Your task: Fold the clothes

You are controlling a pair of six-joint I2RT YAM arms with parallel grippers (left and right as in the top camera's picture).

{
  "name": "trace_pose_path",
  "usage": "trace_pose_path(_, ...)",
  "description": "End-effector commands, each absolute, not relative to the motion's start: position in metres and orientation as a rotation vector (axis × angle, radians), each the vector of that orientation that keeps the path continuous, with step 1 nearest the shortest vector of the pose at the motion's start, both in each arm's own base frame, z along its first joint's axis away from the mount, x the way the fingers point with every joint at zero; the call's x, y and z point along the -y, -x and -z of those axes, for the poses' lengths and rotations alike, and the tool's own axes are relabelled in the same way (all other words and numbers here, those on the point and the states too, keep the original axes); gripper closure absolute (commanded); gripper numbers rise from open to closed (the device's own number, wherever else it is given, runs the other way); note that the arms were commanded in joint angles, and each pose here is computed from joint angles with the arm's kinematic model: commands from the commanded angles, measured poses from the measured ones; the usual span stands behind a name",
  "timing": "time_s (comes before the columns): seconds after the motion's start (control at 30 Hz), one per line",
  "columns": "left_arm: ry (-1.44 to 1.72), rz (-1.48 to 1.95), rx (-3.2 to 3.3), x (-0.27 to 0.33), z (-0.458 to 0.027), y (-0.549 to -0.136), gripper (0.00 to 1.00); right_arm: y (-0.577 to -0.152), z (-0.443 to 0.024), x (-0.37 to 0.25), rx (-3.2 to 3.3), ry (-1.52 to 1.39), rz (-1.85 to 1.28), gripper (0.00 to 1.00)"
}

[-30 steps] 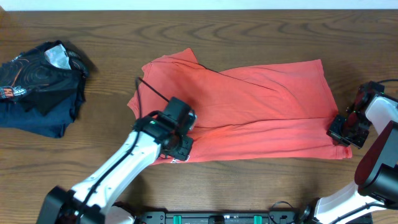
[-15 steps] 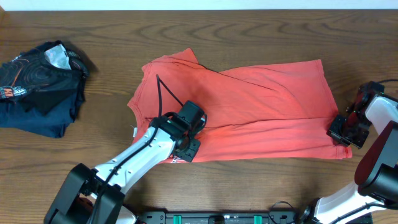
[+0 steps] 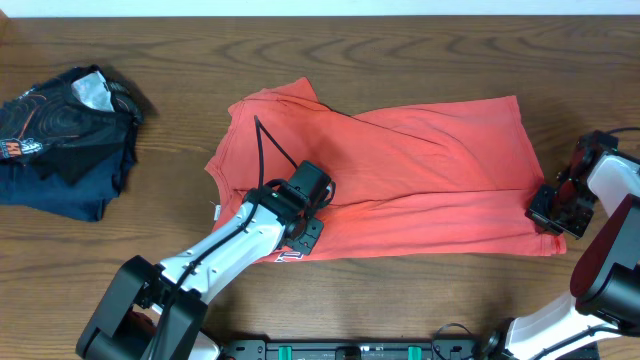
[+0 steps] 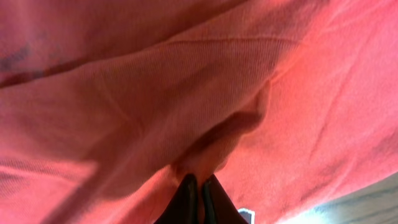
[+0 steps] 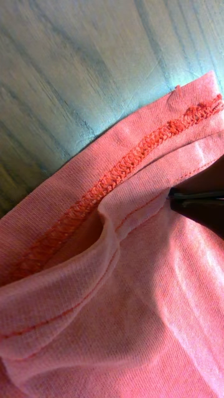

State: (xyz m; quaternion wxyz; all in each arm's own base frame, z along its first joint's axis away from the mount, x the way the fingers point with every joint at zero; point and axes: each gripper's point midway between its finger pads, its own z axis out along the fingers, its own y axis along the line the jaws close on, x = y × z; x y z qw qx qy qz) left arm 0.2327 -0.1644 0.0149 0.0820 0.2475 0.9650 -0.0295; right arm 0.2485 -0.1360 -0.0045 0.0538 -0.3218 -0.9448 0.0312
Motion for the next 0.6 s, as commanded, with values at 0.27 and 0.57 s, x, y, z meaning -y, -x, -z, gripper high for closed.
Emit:
trace_pose_path(0.27, -0.667, 0.364, -2.727, 0.216, -0.053, -0.268, 0.94, -0.243, 0.014, 0.139, 2.840, 1.008, -0.118, 0.99)
trace_pose_path(0.57, -0.557, 0.431, -2.718, 0.225, -0.057, -0.274, 0.94, -0.243, 0.014, 0.139, 2.840, 1.008, -0.119, 0.99)
